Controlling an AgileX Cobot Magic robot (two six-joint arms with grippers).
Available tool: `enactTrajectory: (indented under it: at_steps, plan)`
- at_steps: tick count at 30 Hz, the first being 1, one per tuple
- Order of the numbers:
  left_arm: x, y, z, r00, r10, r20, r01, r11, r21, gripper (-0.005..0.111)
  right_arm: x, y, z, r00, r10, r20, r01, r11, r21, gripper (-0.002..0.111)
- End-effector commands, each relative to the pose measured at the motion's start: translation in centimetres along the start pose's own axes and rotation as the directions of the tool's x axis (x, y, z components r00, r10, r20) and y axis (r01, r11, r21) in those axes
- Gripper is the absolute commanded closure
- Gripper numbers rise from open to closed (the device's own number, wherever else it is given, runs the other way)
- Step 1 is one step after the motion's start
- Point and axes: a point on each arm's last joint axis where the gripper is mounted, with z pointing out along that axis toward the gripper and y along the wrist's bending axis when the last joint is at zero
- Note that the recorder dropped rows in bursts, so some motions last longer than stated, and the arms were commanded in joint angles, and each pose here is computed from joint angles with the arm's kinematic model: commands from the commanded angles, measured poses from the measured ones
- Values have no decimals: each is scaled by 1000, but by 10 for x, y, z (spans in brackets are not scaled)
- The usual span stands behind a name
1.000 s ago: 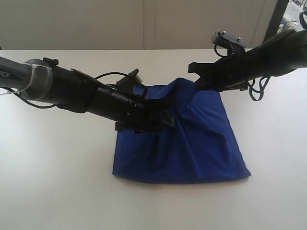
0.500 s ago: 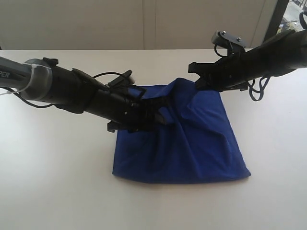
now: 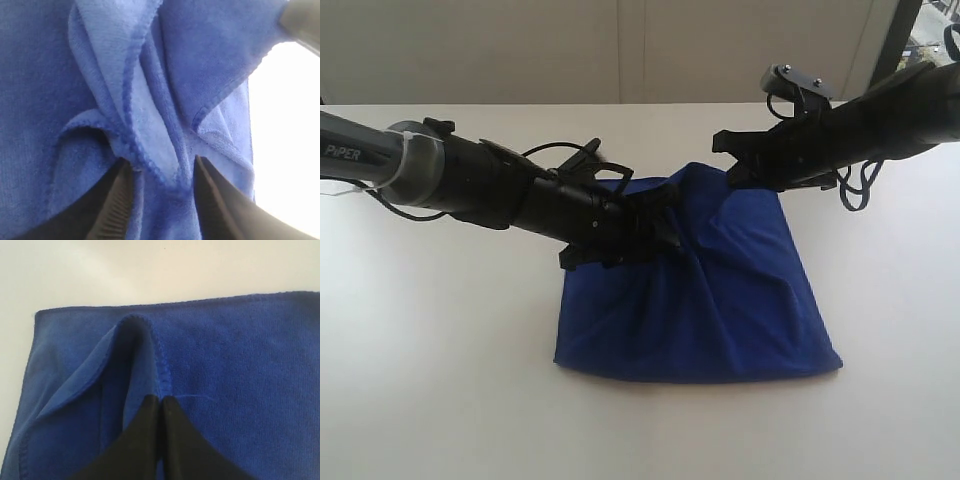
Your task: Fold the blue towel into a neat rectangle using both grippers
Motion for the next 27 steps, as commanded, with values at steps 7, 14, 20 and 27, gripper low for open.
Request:
enactTrajectory:
  at_steps: [7,14,20,27]
  plan:
    - [4,-7,0,999,-11,-46,13,998,54,61,-1,1,-3,1000,-16,2,16,1000,-3,108]
    - [12,-12,-1,991,-8,-132,22,994,106,61,0,1,-3,1000,-15,1,15,1000,-3,108]
    - [9,-10,0,995,-12,-95,19,997,77,61,0,1,-3,1000,-9,-1,9,1000,-4,108]
    - [5,-7,0,998,-15,-53,18,999,44,61,4,-1,-1,1000,-3,-12,3,1000,0,108]
